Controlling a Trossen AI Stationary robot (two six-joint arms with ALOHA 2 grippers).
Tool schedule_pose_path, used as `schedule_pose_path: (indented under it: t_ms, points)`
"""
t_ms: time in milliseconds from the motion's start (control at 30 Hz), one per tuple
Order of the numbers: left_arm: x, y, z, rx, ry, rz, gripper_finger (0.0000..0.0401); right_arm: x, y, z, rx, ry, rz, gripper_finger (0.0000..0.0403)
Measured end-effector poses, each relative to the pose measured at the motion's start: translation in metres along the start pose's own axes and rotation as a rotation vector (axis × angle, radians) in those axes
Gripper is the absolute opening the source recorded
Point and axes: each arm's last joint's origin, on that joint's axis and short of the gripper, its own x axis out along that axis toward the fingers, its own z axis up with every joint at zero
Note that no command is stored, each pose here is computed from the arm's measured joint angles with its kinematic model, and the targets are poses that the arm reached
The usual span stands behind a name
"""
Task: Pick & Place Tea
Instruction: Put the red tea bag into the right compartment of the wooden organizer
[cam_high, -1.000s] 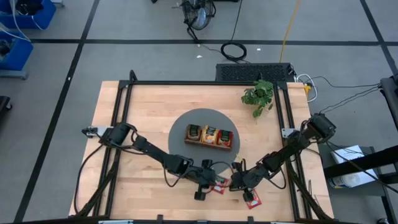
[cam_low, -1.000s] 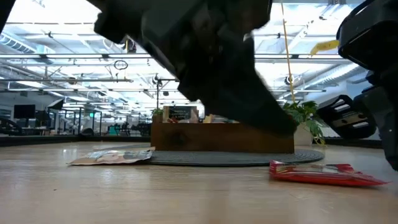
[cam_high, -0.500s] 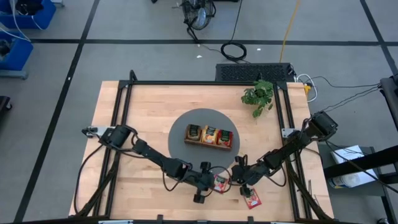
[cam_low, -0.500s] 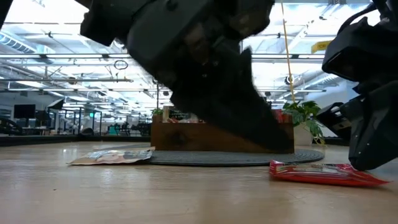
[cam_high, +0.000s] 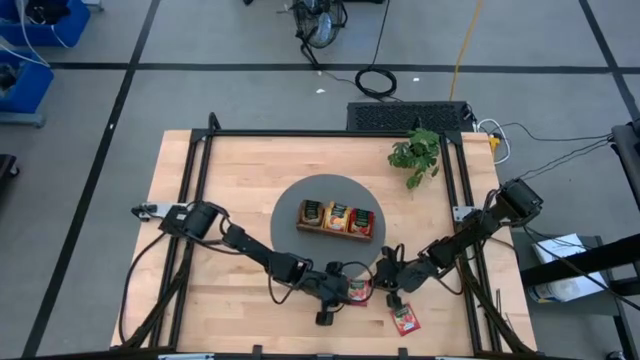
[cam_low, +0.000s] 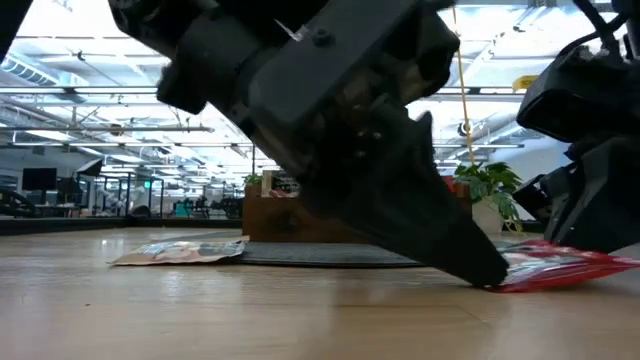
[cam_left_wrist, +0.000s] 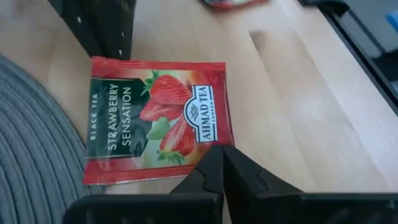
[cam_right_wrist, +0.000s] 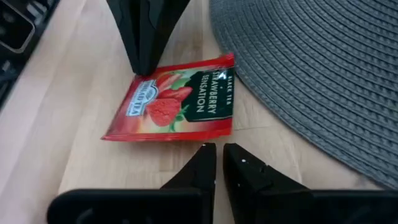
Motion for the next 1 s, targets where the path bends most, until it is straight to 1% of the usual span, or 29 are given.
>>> schedule_pose_path:
  t_ms: [100,167,267,400,567,700,833,900,1000]
  points:
    - [0.002,0.004,-0.002,-0.022,0.01,0.006,0.0005,-0.002,-0.001,-0.002,0.044,-0.026,0.048,0.0025]
    - [0.002,0.005,-0.002,-0.024,0.012,0.008,0.0009,-0.004,-0.001,-0.002,0.071,-0.038,0.096,0.0025]
    - [0.002,0.005,-0.003,-0.023,0.018,0.009,0.0006,-0.006,-0.003,-0.004,0.097,-0.052,0.134,0.0025]
    - [0.002,0.005,-0.004,-0.02,0.025,0.011,0.0007,-0.008,-0.008,-0.004,0.144,-0.074,0.143,0.0035]
    - [0.003,0.006,-0.005,-0.013,0.029,0.013,0.0004,-0.008,-0.017,0.002,0.24,-0.11,0.141,0.0061]
    - [0.003,0.006,-0.005,-0.006,0.031,0.013,0.0009,-0.005,-0.027,0.006,0.338,-0.059,0.142,0.0084]
    - [0.003,0.006,-0.005,0.004,0.032,0.013,0.0004,-0.003,-0.036,0.007,0.395,-0.034,0.118,0.0102]
    - [0.003,0.006,-0.005,0.008,0.032,0.014,0.0006,-0.002,-0.039,0.008,0.428,-0.023,0.117,0.0108]
    - [0.003,0.006,-0.006,0.01,0.036,0.014,0.0009,-0.002,-0.043,0.007,0.48,0.032,0.124,0.0112]
